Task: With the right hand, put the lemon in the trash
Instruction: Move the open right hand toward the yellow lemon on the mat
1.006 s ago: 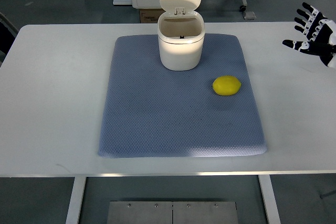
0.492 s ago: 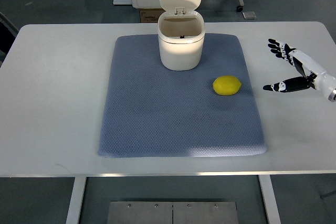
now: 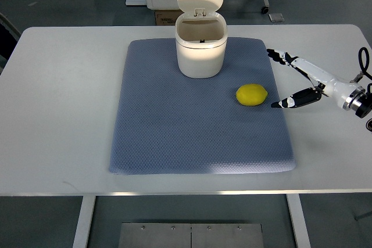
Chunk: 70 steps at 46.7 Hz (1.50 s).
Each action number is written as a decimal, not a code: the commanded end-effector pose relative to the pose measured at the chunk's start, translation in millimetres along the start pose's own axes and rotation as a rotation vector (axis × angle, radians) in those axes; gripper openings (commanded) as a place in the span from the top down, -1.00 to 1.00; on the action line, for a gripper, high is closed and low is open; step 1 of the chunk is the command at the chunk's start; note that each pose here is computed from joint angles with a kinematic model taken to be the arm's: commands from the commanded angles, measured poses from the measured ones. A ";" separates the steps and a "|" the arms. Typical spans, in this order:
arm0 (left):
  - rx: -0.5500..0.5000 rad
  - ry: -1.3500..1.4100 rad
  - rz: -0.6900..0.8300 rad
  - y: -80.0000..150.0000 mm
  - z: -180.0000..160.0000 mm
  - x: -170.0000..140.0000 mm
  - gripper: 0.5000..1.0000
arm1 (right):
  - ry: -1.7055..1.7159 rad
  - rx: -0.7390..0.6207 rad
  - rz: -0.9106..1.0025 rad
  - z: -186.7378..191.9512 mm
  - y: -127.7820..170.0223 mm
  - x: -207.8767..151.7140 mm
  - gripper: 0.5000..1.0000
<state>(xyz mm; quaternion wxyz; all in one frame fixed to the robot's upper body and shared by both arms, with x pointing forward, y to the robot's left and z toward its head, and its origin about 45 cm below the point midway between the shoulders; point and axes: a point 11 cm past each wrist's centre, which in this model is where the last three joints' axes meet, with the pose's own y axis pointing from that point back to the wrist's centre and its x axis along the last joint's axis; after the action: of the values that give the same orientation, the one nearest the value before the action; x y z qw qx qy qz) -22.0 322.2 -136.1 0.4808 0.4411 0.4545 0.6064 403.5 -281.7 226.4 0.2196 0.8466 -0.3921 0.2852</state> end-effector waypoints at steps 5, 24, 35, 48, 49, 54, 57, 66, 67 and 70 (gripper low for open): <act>0.000 0.000 0.000 0.0 -0.2 0.0 -1.00 | -0.002 0.021 -0.031 -5.2 -9.5 -13.7 -1.00; 0.000 0.000 0.000 0.0 -0.2 0.0 -1.00 | 0.104 -0.084 -0.065 8.6 -30.8 -48.0 -1.00; 0.000 0.000 0.000 0.0 -0.2 0.0 -1.00 | 0.109 -0.111 -0.065 10.7 -35.7 -51.0 -1.00; 0.000 0.000 0.000 0.0 -0.2 0.0 -1.00 | 0.134 -0.144 -0.045 14.2 -48.9 -48.1 -0.93; 0.000 0.000 0.000 0.0 -0.2 0.0 -1.00 | 0.134 -0.146 -0.046 13.5 -50.0 -48.6 -0.92; 0.000 0.000 0.000 0.0 -0.2 0.0 -1.00 | 0.134 -0.155 -0.045 14.4 -50.0 -48.1 -0.86; 0.000 0.000 0.000 0.0 -0.2 0.0 -1.00 | 0.134 -0.156 -0.044 14.3 -50.1 -47.8 -0.81; 0.000 0.000 0.000 0.0 -0.2 0.0 -1.00 | 0.130 -0.176 -0.042 16.4 -49.8 -47.5 -0.70; 0.000 0.000 0.000 0.0 -0.2 0.0 -1.00 | 0.130 -0.176 -0.042 16.4 -49.8 -47.5 -0.66; 0.000 0.000 0.000 0.0 -0.2 0.0 -1.00 | 0.131 -0.174 -0.041 15.5 -50.4 -46.4 -0.58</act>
<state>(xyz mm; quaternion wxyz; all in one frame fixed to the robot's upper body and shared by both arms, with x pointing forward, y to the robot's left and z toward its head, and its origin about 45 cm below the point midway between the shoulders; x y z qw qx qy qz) -22.2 322.2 -136.1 0.4807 0.4412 0.4546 0.6063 422.9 -236.1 175.9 0.3238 0.8119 -0.3825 0.2995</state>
